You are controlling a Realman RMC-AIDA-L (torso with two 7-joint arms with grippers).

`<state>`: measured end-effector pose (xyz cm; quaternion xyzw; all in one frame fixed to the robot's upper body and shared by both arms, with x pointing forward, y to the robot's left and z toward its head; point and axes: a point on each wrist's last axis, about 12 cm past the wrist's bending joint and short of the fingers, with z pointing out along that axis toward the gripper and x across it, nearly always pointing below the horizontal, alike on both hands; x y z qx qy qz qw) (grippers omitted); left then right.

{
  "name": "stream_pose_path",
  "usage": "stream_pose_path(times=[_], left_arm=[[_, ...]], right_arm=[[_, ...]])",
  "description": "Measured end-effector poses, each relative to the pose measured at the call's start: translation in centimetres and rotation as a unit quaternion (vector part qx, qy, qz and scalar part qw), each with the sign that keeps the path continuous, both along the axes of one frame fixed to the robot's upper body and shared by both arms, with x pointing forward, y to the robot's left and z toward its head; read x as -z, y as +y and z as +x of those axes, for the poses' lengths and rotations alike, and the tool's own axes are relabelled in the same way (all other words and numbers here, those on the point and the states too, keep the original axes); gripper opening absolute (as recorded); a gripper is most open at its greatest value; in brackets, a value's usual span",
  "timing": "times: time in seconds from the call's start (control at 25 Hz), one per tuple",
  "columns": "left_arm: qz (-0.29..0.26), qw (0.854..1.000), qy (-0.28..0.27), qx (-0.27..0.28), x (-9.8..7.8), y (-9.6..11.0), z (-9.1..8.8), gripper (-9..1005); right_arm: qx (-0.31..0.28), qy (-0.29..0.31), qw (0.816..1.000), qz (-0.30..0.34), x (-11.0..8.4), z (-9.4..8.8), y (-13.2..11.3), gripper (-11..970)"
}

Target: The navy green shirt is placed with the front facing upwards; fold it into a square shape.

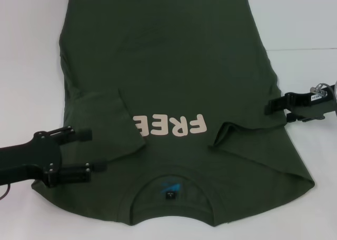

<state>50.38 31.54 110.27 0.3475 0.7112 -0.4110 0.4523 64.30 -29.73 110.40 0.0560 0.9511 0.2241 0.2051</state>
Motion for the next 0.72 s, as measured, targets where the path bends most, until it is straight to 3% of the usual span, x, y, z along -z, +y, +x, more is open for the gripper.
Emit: stream_pose_path(times=[0.72], left_arm=[[-0.002,1.0,-0.001,0.0,0.0,-0.1,0.05,916]], right_arm=[[0.002,-0.005,1.0,0.001,0.47,0.12,0.86,749]])
